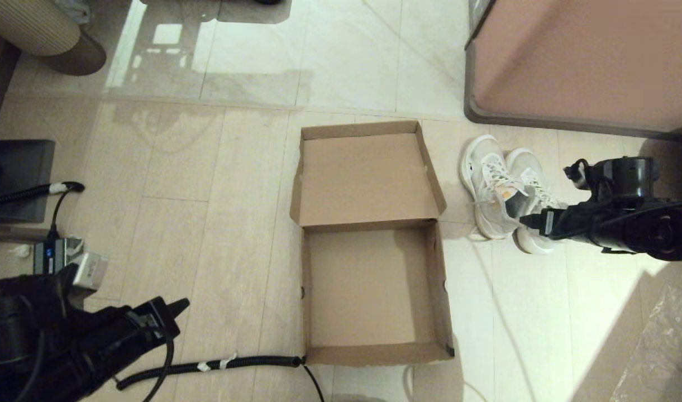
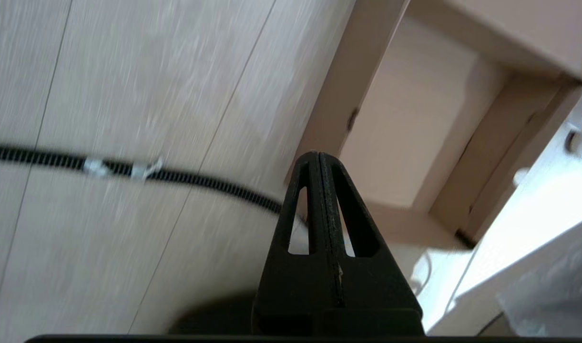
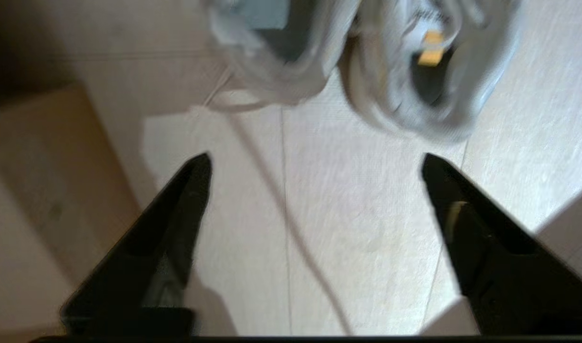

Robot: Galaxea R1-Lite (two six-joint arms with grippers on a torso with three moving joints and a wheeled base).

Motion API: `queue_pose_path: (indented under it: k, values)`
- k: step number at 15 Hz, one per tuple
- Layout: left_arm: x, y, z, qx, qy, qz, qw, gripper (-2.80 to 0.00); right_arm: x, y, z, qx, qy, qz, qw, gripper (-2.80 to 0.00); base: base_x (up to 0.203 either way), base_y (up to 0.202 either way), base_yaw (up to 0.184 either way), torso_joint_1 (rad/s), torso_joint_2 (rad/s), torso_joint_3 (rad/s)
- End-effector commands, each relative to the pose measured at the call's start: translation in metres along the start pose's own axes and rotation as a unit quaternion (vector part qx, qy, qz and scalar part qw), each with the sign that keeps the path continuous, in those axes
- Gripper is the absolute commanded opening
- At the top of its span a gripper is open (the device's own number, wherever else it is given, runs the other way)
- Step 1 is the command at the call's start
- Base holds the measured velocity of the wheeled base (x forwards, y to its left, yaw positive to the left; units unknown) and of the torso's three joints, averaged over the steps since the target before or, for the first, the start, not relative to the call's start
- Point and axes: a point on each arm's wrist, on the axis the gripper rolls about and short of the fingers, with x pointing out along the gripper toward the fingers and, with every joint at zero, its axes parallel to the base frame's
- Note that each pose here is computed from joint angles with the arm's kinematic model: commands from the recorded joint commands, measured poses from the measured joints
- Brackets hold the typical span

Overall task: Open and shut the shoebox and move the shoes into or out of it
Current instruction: Put the shoes into the shoe box

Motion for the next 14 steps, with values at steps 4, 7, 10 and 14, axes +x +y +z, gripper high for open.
queue_pose_path:
  k: [4, 7, 10, 14]
  values:
    - [-0.008, 0.000, -0.001, 0.013, -0.007, -0.008, 0.9999, -2.80, -0.052, 0.023, -0.041, -0.018, 0.009, 0.040, 0.999, -2.80, 0.000, 0.000, 0.000, 0.000, 0.00, 0.000]
    - [0.014, -0.017, 0.005, 0.022, 0.003, -0.032, 0.9993, -2.80, -0.070, 0.039, -0.049, -0.023, 0.012, 0.069, 0.997, -2.80, 0.000, 0.000, 0.000, 0.000, 0.00, 0.000]
    - [0.015, -0.031, 0.003, 0.051, 0.011, -0.066, 0.9965, -2.80, -0.086, 0.063, -0.064, -0.003, 0.027, 0.091, 0.996, -2.80, 0.000, 0.000, 0.000, 0.000, 0.00, 0.000]
    - [0.023, -0.037, 0.007, 0.053, 0.029, -0.114, 0.9917, -2.80, -0.094, 0.071, -0.070, 0.007, 0.020, 0.045, 0.999, -2.80, 0.000, 0.000, 0.000, 0.000, 0.00, 0.000]
